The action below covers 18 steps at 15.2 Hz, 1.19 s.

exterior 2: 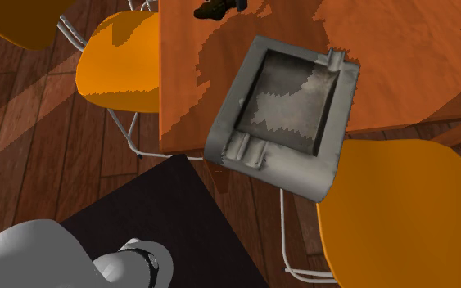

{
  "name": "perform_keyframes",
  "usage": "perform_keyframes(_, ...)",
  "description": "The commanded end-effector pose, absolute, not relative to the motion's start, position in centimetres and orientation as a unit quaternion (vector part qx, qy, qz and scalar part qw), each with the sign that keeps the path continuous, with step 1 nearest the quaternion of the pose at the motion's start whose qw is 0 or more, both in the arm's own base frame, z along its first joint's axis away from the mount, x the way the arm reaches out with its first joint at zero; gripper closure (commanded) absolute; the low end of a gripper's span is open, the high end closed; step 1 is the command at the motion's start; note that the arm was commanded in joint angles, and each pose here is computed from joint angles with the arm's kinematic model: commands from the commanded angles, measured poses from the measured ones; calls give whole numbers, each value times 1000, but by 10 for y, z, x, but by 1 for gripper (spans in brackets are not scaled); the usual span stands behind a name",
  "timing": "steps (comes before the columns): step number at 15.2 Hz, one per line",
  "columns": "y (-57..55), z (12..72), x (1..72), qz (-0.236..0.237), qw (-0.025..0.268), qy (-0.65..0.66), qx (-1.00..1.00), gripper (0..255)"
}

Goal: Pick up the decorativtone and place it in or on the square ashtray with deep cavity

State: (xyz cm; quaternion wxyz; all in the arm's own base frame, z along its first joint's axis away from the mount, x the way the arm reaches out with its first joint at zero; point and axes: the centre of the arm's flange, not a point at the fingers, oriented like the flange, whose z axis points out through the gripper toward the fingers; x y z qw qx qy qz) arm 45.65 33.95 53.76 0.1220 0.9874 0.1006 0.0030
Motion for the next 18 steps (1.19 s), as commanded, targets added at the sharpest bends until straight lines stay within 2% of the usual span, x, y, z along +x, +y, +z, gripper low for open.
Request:
perform_keyframes(1, 338, 530, 457, -5, 126, 100, 987, 0)
perform_keyframes(2, 338, 530, 459, -5, 126, 100, 987, 255)
perform_keyframes(11, 338, 530, 457, -5, 126, 100, 987, 255)
perform_keyframes(12, 351, 544, 457, 14, 112, 106, 988, 255)
perform_keyframes(13, 351, 544, 457, 14, 112, 106, 988, 0)
perform_keyframes(15, 326, 565, 473, 33, 30, 125, 991, 0)
perform_keyframes(16, 318, 570, 478, 39, 6, 130, 991, 0)
perform_keyframes(18, 318, 560, 479, 39, 6, 130, 991, 0)
